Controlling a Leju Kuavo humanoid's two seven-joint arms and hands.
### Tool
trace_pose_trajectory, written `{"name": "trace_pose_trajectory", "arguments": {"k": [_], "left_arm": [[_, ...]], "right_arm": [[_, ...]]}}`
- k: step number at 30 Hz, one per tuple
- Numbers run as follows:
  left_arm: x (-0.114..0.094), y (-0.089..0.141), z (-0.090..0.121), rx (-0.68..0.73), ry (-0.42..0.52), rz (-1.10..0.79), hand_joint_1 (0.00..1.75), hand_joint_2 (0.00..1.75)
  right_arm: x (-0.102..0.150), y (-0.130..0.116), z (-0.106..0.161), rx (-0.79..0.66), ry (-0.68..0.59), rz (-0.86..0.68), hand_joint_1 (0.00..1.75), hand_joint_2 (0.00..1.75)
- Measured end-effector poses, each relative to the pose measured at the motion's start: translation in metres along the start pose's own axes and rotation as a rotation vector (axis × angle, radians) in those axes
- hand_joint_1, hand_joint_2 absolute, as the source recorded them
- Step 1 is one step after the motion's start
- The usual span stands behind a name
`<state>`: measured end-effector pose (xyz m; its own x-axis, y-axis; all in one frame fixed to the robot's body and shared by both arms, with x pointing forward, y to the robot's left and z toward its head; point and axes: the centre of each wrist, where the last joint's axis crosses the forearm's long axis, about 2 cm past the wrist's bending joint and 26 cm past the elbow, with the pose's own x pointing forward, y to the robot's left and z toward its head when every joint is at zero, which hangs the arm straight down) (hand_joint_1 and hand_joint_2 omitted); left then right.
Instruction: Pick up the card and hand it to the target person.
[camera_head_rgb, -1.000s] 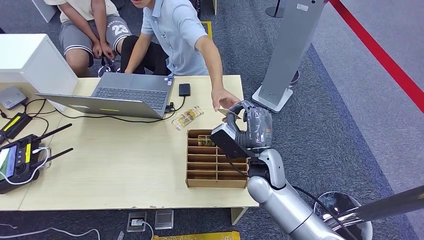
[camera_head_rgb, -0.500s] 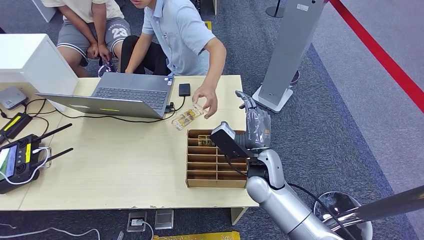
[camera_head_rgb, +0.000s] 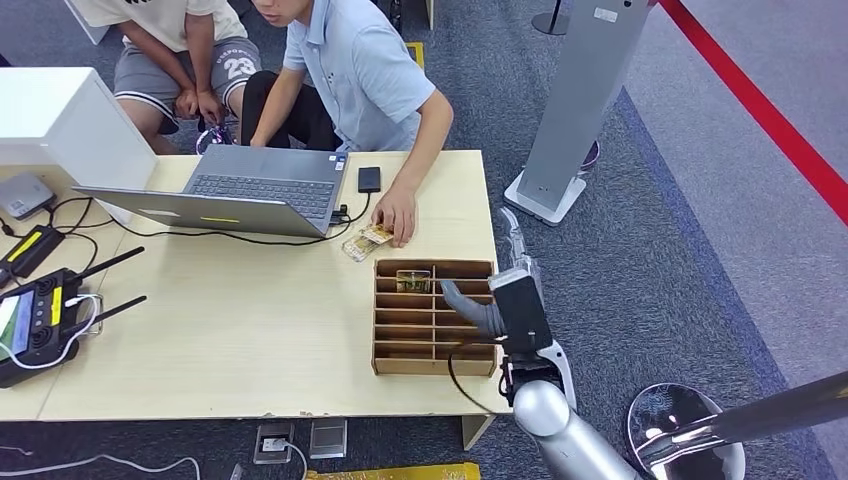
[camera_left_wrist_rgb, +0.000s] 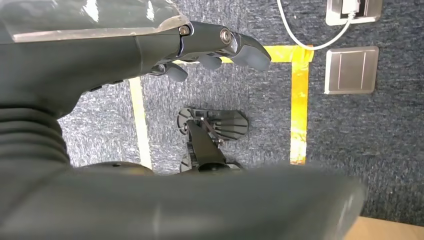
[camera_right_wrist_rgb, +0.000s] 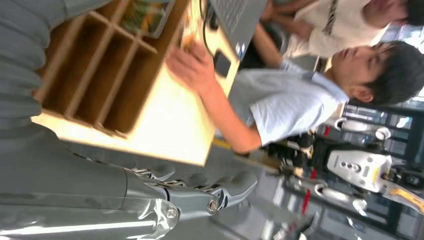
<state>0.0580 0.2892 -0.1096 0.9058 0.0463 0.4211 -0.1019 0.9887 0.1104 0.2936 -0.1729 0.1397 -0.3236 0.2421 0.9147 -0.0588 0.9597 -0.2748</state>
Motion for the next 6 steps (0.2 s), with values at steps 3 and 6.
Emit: {"name": "trace_pose_trajectory", "arguments": {"k": [3, 6], "left_arm": [[-0.001, 0.001, 0.000, 0.004, 0.004, 0.001, 0.00, 0.00], [-0.001, 0.003, 0.000, 0.007, 0.006, 0.001, 0.00, 0.00]], "right_arm": [[-0.003, -0.006, 0.017, 0.044, 0.030, -0.137, 0.00, 1.75], [-0.006, -0.012, 0.030, 0.066, 0.060, -0.198, 0.00, 1.75]]}}
